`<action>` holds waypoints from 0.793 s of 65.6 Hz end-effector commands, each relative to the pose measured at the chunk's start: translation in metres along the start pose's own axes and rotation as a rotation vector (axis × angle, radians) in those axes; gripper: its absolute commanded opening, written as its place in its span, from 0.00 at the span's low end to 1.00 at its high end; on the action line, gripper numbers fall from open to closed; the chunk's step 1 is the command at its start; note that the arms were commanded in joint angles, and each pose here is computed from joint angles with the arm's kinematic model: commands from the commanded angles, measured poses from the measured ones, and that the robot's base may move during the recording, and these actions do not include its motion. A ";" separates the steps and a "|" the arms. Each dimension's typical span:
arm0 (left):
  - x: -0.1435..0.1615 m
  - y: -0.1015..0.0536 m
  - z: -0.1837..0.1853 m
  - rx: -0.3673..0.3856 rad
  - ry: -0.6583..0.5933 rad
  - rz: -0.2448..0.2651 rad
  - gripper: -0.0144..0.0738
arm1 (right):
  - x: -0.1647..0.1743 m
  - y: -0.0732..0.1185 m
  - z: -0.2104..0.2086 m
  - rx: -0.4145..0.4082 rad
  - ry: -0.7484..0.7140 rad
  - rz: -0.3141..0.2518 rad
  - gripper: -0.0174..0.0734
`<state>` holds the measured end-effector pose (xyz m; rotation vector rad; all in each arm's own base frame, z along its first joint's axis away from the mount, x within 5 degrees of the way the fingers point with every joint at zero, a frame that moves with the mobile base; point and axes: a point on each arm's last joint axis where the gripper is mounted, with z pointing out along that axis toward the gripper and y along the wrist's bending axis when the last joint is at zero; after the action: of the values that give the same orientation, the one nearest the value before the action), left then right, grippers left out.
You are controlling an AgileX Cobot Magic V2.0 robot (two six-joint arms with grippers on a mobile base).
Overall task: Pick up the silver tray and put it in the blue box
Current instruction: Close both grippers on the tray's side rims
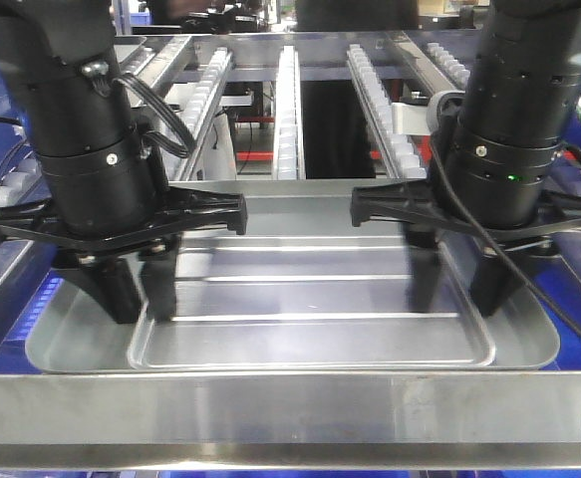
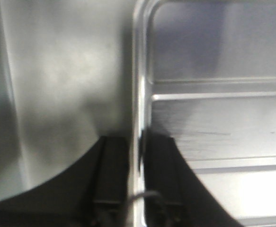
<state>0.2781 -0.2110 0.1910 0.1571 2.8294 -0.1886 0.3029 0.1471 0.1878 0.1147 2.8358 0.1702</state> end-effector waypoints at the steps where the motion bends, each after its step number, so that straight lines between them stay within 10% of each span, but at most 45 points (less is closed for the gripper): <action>1: -0.007 -0.004 -0.020 0.042 -0.067 -0.011 0.16 | -0.010 0.004 -0.019 -0.041 -0.080 -0.010 0.34; 52: -0.007 -0.003 -0.020 0.032 -0.068 -0.002 0.16 | -0.009 0.003 -0.019 -0.033 -0.068 -0.010 0.26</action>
<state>0.2780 -0.2106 0.1909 0.1576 2.8312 -0.1824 0.3024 0.1453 0.1874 0.1079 2.8459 0.1490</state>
